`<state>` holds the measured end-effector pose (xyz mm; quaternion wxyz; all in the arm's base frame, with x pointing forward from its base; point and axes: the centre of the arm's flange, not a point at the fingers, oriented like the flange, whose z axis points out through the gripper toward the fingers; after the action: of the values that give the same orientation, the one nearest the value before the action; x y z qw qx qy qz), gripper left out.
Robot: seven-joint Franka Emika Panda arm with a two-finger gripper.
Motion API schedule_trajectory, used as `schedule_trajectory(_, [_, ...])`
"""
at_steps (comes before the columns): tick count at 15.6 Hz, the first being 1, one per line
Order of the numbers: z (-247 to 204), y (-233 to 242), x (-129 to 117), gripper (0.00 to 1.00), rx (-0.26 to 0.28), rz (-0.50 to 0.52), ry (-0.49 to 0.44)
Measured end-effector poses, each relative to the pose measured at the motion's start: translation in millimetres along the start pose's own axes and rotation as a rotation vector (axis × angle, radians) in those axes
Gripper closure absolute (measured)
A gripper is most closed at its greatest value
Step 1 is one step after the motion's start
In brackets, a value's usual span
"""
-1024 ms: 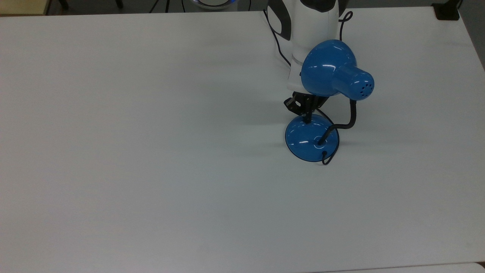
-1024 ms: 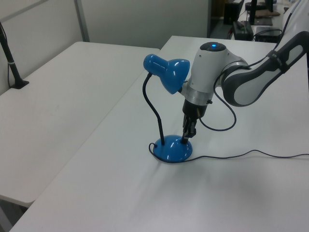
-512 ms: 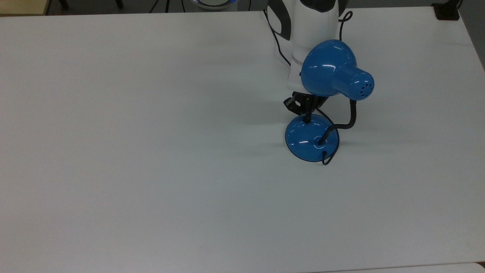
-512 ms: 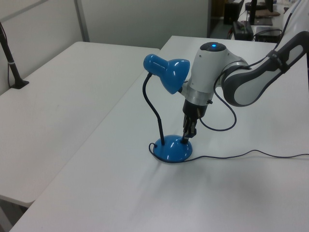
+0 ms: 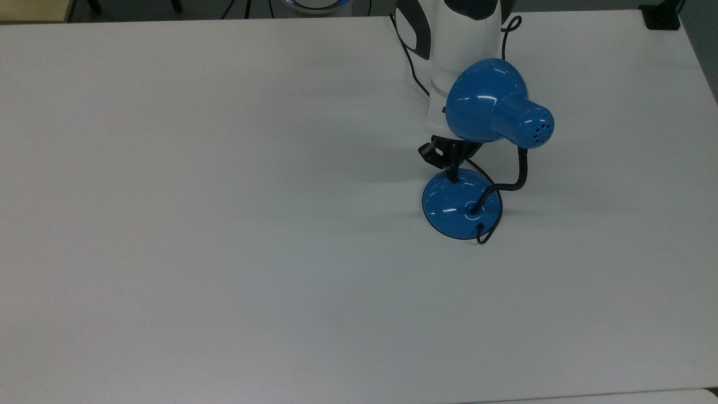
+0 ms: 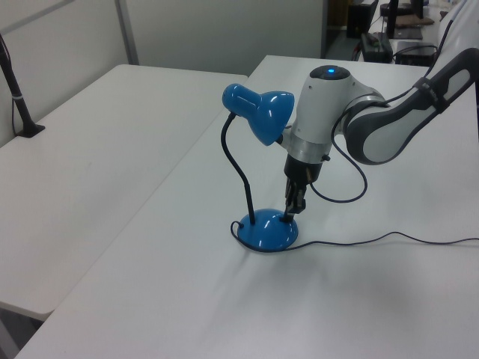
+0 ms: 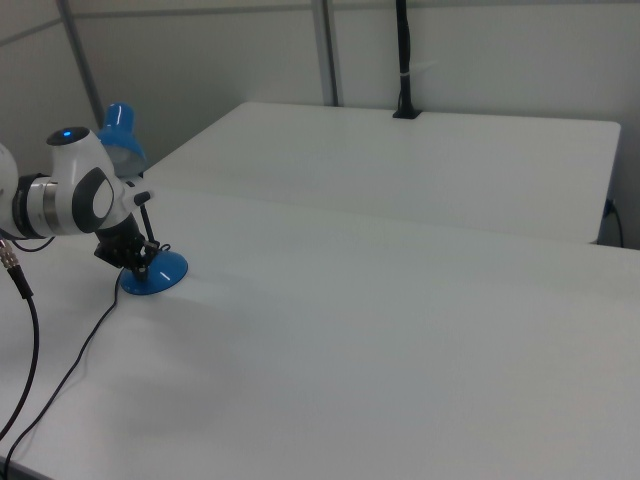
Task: Turn off the lamp
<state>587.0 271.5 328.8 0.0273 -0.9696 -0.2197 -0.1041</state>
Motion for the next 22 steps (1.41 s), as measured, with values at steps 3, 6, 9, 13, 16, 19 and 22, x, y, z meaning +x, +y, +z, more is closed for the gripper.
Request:
schedule_trajectory(3, [7.9,0.5,-8.4,0.99,-0.001,0.0,-0.061])
schedule_trajectory(6, [15.3,1.3,-16.0,0.99,-0.002,0.001,-0.101])
schedule_trajectory(9, [12.4,2.4,-16.6,0.99,-0.004,0.003,-0.109])
schedule_trajectory(13, [-15.3,4.8,-28.5,0.99,-0.02,0.004,-0.242])
schedule_trajectory(16, [-56.8,10.0,-41.4,0.77,-0.037,0.015,-0.381])
schedule_trajectory(19, [-97.4,15.5,-51.0,0.48,-0.051,0.029,-0.444])
schedule_trajectory(22, [-137.3,34.3,-58.0,0.19,-0.066,0.075,-0.441])
